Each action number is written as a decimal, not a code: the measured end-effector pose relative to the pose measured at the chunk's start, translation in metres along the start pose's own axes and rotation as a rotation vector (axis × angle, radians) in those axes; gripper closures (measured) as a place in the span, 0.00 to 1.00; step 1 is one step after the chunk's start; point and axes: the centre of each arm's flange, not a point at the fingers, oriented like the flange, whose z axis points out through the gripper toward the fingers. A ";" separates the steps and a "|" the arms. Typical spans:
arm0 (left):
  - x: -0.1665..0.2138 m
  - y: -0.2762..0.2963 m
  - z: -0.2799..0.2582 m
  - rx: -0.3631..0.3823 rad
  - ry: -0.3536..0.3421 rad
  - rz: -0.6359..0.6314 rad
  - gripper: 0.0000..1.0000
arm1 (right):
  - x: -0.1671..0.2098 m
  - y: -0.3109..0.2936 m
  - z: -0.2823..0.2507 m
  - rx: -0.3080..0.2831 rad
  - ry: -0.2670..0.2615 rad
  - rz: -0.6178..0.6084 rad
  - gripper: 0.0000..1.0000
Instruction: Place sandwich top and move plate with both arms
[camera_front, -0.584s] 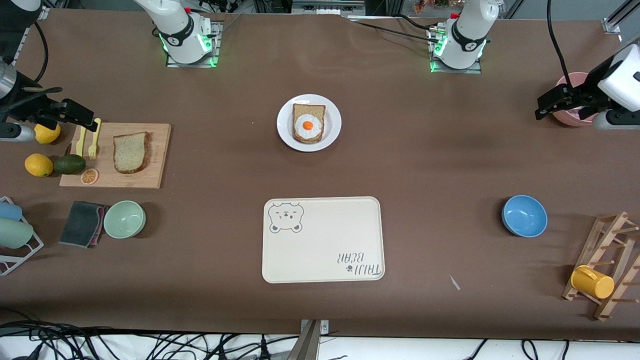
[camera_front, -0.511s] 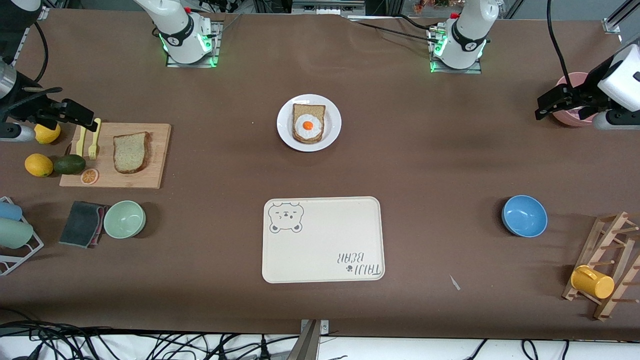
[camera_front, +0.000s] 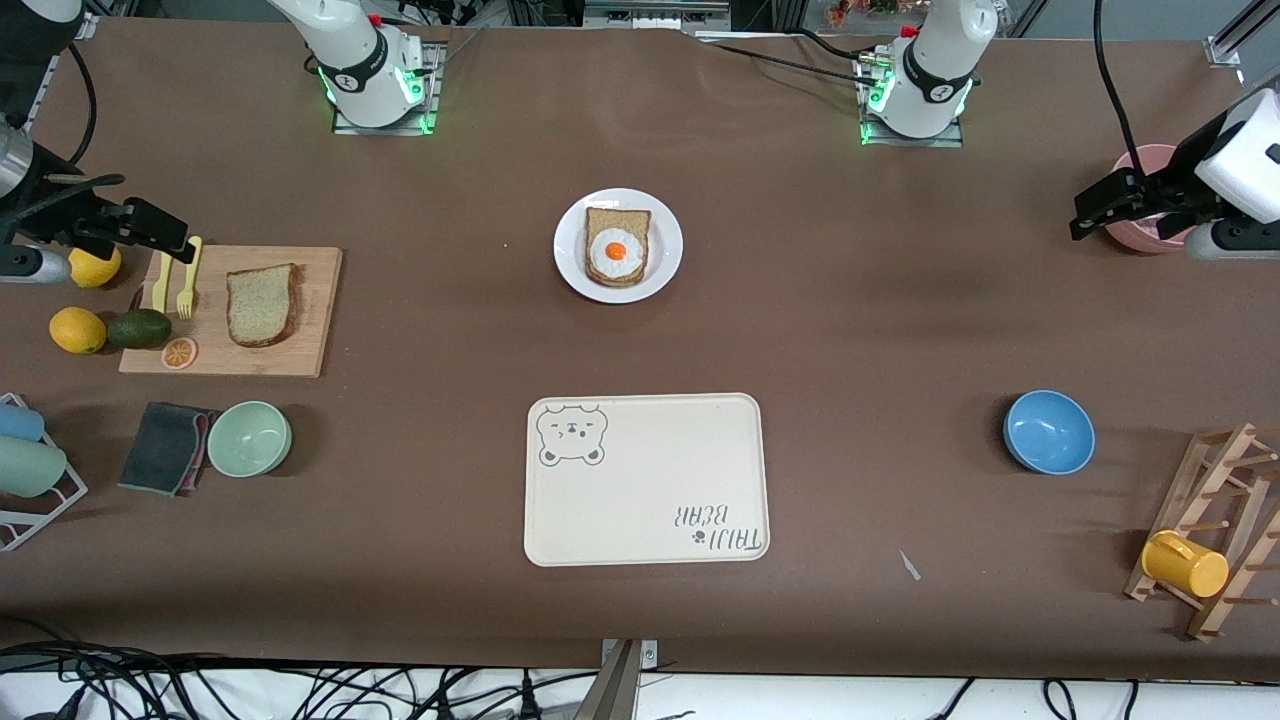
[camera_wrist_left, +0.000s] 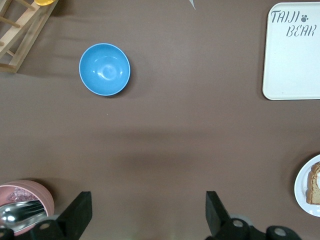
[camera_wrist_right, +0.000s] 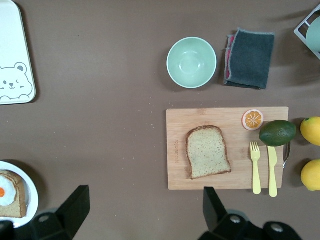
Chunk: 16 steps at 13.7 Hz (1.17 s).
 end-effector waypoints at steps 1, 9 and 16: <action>0.000 0.000 0.000 0.000 0.000 0.000 0.00 | 0.000 0.000 0.000 0.000 0.000 0.000 0.00; 0.002 0.000 0.003 0.000 -0.005 0.000 0.00 | 0.000 -0.001 -0.002 0.000 0.003 -0.001 0.00; 0.002 0.000 0.003 0.000 -0.006 0.000 0.00 | 0.005 -0.001 0.009 -0.001 -0.024 -0.010 0.00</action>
